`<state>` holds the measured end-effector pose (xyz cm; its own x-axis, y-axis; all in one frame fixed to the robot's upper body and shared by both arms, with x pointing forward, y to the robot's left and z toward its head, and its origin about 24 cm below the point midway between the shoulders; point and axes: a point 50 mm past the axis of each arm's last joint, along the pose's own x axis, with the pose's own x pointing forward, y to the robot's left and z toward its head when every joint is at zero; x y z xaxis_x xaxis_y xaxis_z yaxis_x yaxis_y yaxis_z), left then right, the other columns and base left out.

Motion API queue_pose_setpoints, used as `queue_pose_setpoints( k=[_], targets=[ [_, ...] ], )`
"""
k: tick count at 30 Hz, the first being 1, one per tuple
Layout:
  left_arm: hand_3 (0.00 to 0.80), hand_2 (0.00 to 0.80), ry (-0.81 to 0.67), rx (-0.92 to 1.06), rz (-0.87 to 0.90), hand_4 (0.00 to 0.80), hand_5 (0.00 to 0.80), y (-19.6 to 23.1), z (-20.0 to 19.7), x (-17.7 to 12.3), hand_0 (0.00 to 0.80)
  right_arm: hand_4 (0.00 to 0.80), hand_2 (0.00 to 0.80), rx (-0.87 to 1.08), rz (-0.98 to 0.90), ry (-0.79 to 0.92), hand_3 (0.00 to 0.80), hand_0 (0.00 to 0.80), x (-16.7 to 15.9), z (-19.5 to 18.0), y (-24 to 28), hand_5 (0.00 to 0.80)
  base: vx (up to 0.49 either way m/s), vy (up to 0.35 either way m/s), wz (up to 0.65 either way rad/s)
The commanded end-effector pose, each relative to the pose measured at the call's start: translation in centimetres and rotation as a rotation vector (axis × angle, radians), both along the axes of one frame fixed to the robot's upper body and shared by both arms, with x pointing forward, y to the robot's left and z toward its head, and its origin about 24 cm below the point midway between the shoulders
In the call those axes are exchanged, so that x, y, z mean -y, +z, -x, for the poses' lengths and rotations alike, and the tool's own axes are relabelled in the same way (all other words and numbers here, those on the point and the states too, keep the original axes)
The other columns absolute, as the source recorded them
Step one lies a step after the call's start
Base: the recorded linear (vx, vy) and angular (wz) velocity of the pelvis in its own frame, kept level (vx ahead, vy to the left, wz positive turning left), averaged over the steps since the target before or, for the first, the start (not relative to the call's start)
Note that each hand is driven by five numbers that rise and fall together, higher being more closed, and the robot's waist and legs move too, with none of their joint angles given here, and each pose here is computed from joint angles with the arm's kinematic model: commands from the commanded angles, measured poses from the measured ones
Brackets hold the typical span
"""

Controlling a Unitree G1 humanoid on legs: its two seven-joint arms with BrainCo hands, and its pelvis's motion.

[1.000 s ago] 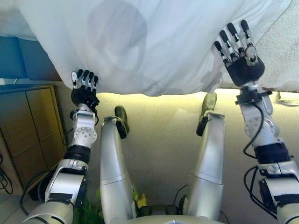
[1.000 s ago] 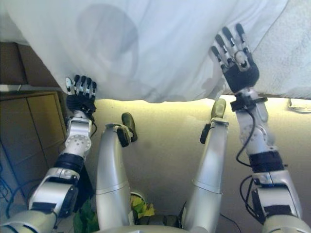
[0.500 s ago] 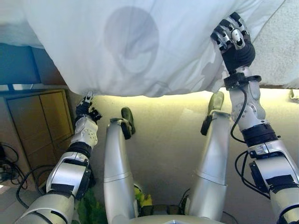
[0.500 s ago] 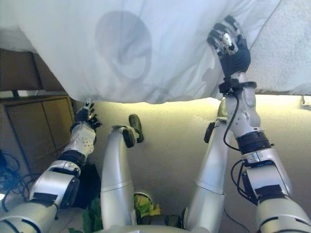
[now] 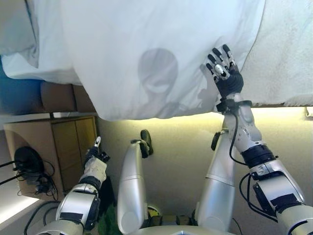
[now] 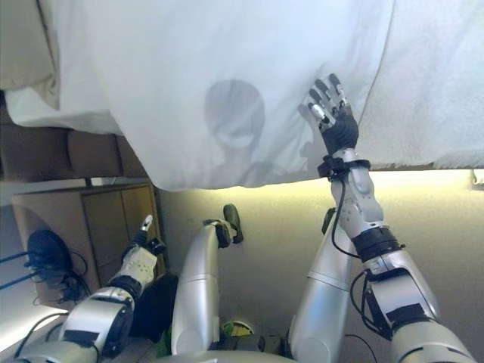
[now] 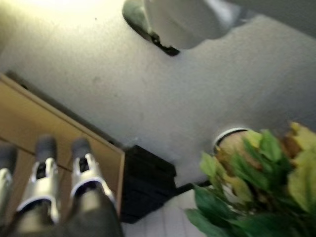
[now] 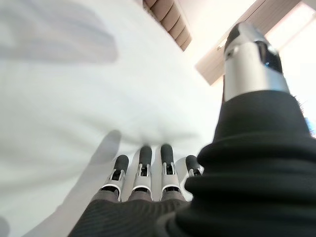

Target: Make the bed neatly

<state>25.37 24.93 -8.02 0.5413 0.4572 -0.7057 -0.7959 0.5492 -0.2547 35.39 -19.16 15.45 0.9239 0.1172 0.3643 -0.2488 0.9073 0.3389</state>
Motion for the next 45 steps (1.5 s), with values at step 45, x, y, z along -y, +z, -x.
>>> queue_pose_setpoints(
  k=[45],
  targets=[
    [0.0, 0.0, -0.428, 0.511, -0.156, 0.0, 0.0, 4.9, 5.6, -2.4, 0.0, 0.0, 0.0, -0.724, -0.054, -0.286, 0.0, 0.0, 7.2, 18.8, -18.7, 0.0, 0.038, -0.19, 0.03]
  ],
)
